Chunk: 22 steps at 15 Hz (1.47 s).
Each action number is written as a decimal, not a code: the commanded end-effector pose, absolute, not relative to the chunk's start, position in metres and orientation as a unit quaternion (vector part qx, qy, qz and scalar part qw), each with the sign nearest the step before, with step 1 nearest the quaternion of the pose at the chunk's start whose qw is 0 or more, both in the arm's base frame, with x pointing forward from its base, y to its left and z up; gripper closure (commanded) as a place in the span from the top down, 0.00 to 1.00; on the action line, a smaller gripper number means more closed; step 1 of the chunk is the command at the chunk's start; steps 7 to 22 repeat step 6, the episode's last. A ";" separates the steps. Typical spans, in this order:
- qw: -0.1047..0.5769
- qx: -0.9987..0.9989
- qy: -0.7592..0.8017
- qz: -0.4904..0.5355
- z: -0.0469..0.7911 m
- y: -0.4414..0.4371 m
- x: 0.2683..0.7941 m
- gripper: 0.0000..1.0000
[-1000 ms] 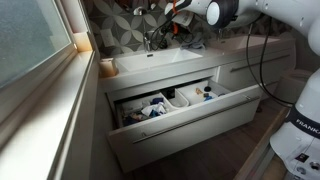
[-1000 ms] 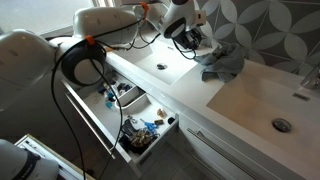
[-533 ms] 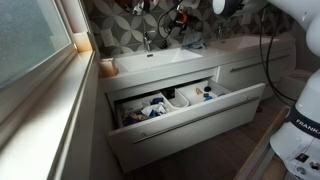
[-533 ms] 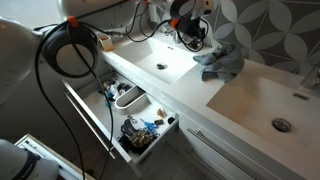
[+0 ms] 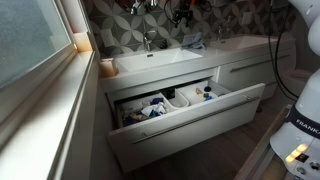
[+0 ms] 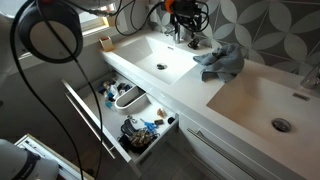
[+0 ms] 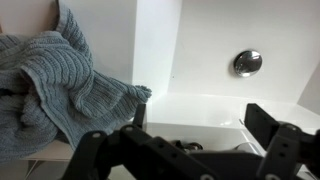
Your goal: Put the black object on the top of the sink
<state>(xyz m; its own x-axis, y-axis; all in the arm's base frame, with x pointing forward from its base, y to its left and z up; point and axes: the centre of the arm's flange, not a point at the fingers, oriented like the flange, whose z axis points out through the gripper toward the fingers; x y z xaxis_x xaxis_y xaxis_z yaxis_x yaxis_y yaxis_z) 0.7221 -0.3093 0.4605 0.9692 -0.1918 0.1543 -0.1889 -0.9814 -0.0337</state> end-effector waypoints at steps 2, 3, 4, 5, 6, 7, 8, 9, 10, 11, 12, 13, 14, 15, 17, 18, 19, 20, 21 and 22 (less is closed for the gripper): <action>-0.003 -0.995 0.071 -0.067 0.468 -0.293 0.724 1.00; -0.005 -0.996 0.065 -0.066 0.470 -0.288 0.725 1.00; -0.006 -0.996 0.063 -0.065 0.470 -0.285 0.726 1.00; -0.007 -0.996 0.062 -0.064 0.469 -0.286 0.726 1.00; -0.007 -0.996 0.061 -0.063 0.468 -0.287 0.726 1.00; -0.007 -0.996 0.061 -0.063 0.468 -0.287 0.726 1.00; -0.007 -0.996 0.061 -0.063 0.468 -0.287 0.726 1.00; -0.007 -0.996 0.061 -0.063 0.468 -0.287 0.726 1.00; -0.007 -0.996 0.061 -0.063 0.468 -0.287 0.726 1.00; -0.007 -0.996 0.061 -0.063 0.468 -0.287 0.726 1.00; -0.007 -0.996 0.061 -0.063 0.468 -0.287 0.726 1.00; -0.007 -0.996 0.061 -0.063 0.468 -0.287 0.726 1.00; -0.007 -0.996 0.061 -0.063 0.468 -0.287 0.726 1.00; -0.007 -0.996 0.061 -0.063 0.468 -0.287 0.726 1.00; -0.007 -0.996 0.061 -0.063 0.468 -0.287 0.726 1.00; -0.007 -0.996 0.061 -0.063 0.468 -0.287 0.726 1.00; -0.007 -0.996 0.061 -0.063 0.468 -0.287 0.726 1.00; -0.007 -0.996 0.061 -0.063 0.468 -0.287 0.726 1.00; -0.007 -0.996 0.061 -0.063 0.468 -0.287 0.726 1.00; -0.007 -0.996 0.061 -0.063 0.468 -0.287 0.726 1.00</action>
